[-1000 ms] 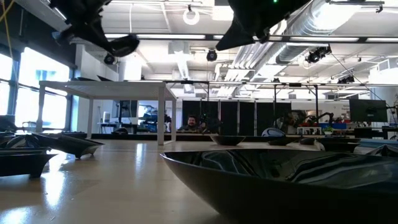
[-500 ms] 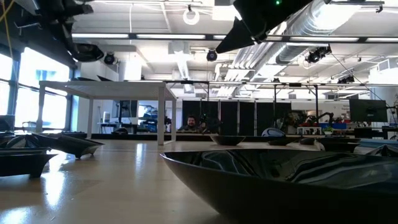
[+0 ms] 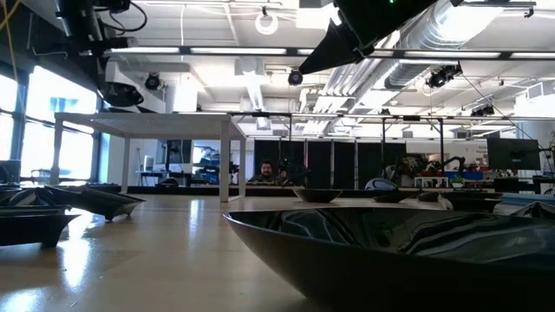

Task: Pick & Place Mini shaped plates
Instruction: Stack the black leaf shaped plate on top of the black leaf shaped plate on the shelf

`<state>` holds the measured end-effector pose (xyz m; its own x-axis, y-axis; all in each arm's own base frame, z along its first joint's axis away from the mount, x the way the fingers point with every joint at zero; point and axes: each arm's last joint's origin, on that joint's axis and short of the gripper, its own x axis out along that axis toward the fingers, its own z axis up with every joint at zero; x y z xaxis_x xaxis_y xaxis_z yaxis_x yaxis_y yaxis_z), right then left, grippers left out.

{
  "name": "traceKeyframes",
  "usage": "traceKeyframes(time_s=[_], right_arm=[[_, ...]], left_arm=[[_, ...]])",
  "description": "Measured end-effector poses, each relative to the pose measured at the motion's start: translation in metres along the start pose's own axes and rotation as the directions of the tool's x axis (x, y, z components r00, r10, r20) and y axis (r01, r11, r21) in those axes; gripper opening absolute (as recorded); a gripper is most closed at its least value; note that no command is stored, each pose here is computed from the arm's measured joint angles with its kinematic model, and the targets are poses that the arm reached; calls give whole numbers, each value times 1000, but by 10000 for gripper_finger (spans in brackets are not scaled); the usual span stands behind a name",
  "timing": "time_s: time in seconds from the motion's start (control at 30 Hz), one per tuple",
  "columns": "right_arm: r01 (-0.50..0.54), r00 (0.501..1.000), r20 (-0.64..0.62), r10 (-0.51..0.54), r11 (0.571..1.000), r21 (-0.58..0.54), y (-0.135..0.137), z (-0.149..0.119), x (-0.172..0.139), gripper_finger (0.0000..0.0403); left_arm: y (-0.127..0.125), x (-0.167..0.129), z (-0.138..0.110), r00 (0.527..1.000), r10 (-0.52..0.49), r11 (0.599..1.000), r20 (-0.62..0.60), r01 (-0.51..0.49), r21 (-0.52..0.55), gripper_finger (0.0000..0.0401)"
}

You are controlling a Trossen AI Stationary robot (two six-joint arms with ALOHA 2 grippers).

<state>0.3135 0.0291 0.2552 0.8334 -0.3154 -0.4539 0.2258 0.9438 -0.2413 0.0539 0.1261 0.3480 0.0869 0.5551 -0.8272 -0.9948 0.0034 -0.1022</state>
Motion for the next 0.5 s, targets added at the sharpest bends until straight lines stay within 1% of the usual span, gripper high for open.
traceKeyframes(time_s=[0.17, 0.27, 0.5], right_arm=[[-1, 1000, -3, 1, 1000, -4, 0, 0, 0, 1], [-1, 1000, -3, 1, 1000, -10, 0, 0, 0, 2], [-1, 1000, -2, 1, 1000, -13, 0, -2, 1, 2]], left_arm=[[7, 4, 5, 1000, -15, 998, -9, 14, -54, 0], [11, 4, 7, 999, -45, 995, -13, 44, -85, 0], [14, 12, 12, 997, -61, 992, -51, 55, -117, 0]])
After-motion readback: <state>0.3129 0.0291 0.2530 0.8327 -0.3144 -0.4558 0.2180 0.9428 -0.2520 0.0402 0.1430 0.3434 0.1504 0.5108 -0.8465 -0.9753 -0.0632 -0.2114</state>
